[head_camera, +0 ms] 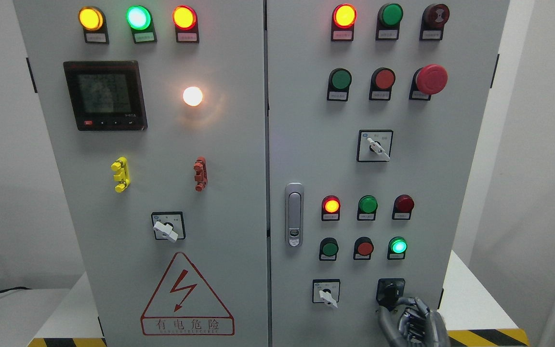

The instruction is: Trip black knob to open circuit

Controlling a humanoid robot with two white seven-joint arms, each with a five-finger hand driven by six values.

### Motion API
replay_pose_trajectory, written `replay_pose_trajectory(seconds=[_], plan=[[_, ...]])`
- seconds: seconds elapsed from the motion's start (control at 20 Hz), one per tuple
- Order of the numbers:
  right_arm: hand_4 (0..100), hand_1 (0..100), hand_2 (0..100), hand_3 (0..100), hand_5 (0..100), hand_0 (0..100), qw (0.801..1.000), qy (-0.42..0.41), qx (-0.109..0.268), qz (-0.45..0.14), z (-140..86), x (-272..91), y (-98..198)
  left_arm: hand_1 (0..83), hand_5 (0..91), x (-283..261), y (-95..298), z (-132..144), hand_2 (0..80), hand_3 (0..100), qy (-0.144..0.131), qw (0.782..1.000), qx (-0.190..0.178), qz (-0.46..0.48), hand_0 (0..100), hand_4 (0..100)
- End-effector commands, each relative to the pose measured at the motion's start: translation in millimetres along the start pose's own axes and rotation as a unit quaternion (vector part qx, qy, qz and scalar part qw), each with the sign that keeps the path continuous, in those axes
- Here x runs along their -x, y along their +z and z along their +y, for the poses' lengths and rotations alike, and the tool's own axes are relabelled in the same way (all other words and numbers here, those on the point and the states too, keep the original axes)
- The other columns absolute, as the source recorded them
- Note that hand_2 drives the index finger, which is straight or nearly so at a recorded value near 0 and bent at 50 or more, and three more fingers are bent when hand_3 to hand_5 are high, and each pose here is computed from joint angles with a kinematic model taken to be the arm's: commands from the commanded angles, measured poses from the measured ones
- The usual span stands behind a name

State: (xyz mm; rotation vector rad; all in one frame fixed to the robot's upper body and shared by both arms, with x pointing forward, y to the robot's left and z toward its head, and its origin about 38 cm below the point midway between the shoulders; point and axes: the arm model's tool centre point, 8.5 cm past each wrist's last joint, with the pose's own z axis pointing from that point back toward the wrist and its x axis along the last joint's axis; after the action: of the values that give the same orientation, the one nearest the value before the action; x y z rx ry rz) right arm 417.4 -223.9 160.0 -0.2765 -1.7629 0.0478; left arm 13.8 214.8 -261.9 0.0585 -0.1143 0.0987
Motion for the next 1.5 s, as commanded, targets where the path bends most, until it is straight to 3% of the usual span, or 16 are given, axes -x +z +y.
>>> replay_pose_trajectory(seconds=[0.0,1.45], plan=[[100,73,45,92,100,38,1.000,0.001,0.009,-0.001,-5.9,0.7,-0.7,38.9,0.0,-0.1,0.0,0.8,0.0,0,0.002,1.000,-0.001,0.000,12,0],[100,74,45,91,100,38,0.999,0.026,0.019,-0.002,-13.8,3.2,-1.3,38.9,0.0,0.0,0.0,-0.2,0.0,0,0.002,1.000,0.000,0.000,12,0]])
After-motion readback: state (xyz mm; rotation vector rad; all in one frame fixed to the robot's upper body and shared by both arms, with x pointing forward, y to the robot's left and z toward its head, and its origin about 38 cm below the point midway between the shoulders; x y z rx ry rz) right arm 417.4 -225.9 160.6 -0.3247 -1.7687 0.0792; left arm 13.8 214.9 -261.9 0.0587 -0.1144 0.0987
